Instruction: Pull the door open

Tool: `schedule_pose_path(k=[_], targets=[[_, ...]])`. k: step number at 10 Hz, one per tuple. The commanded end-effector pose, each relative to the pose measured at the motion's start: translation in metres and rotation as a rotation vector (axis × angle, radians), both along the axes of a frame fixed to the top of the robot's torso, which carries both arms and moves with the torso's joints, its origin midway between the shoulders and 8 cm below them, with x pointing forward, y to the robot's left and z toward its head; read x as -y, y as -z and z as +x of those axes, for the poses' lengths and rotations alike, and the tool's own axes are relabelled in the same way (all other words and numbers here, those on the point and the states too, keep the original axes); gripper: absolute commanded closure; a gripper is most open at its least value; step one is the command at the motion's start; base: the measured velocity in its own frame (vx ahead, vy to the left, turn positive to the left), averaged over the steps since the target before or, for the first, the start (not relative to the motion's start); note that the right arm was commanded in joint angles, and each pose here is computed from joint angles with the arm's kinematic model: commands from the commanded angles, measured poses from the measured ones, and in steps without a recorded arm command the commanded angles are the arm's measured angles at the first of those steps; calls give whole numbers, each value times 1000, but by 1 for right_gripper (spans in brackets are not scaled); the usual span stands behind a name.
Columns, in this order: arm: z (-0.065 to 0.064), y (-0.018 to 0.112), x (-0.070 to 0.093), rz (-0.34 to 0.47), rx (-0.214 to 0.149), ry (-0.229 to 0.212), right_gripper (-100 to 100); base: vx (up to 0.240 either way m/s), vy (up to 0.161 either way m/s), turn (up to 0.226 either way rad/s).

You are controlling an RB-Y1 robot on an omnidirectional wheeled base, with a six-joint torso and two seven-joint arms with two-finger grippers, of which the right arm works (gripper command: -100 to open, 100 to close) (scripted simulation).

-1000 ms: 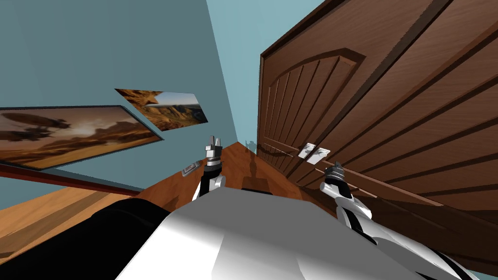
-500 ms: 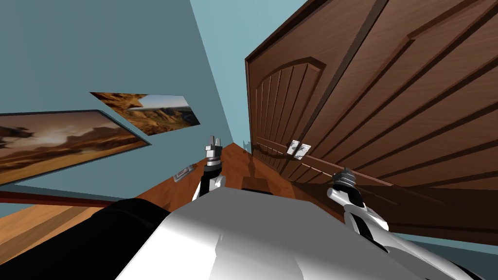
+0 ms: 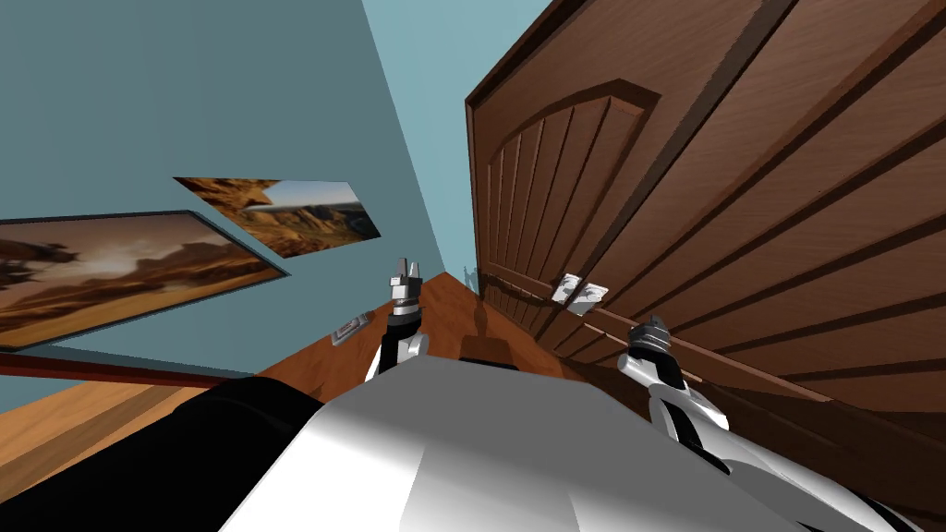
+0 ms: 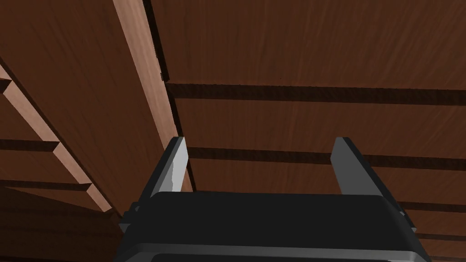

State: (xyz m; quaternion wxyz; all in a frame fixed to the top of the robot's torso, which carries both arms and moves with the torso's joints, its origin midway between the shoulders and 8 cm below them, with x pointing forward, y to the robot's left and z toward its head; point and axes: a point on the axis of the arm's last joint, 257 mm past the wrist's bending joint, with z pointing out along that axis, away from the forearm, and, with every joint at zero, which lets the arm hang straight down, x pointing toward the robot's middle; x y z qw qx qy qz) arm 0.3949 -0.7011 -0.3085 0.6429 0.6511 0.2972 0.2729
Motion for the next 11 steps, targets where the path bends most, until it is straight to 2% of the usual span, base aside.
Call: schedule_pose_path(k=[1, 3, 4, 5, 6, 11], targets=[[17, -6, -11, 1, 17, -24, -100, 189, 74, 190], [18, -7, -11, 0, 19, -25, -100, 103, 49, 53], [33, -12, -23, 1, 35, -49, -100, 141, 98, 184], [26, -9, -17, 1, 27, -37, -100, 86, 51, 56], [26, -9, -17, 1, 27, -37, 100, -19, -11, -51], [26, -9, -17, 1, 27, -37, 100, -13, -8, 8]])
